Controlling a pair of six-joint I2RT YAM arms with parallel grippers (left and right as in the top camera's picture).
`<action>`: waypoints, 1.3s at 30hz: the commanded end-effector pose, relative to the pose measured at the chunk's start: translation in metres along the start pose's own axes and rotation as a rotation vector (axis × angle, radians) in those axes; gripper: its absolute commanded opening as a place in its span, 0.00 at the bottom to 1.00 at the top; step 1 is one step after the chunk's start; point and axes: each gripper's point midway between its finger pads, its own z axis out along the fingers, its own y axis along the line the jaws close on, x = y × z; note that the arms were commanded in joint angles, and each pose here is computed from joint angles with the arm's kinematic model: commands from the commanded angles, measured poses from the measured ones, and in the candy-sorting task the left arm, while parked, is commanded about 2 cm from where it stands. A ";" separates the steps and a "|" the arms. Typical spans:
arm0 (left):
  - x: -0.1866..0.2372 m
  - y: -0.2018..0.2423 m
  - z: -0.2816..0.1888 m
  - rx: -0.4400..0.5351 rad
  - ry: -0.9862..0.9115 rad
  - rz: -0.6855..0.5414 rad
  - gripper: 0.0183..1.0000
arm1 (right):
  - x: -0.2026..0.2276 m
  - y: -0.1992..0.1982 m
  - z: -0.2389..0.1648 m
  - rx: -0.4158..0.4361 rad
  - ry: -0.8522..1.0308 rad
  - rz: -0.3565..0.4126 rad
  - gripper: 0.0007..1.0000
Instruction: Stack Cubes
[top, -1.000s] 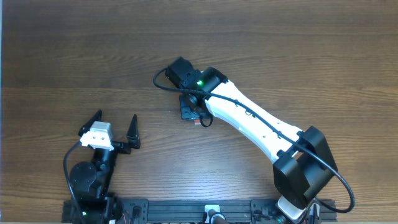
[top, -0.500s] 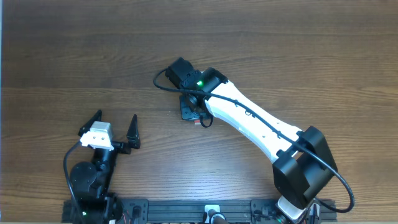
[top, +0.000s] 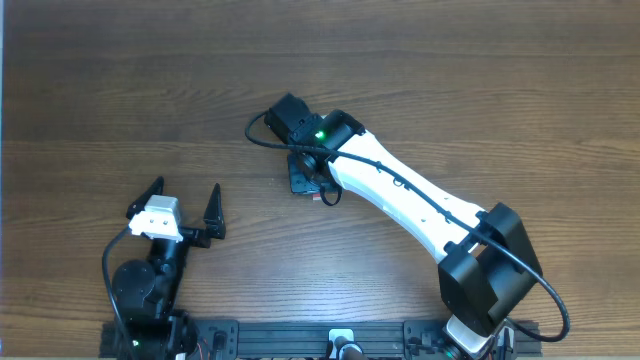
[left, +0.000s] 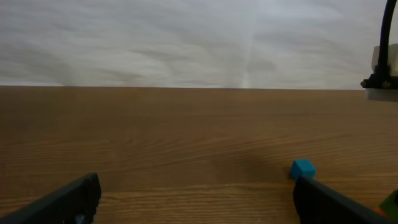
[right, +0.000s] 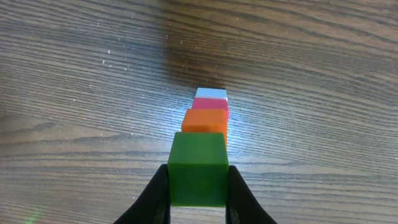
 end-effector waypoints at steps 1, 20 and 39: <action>0.002 0.000 0.000 0.005 0.003 0.010 1.00 | 0.003 -0.002 0.007 0.024 0.006 -0.006 0.01; 0.002 0.000 0.000 0.005 0.003 0.010 1.00 | 0.000 -0.005 0.007 0.050 -0.015 -0.013 0.01; 0.002 0.000 0.000 0.005 0.003 0.010 1.00 | 0.001 -0.004 0.007 0.057 -0.021 -0.021 0.01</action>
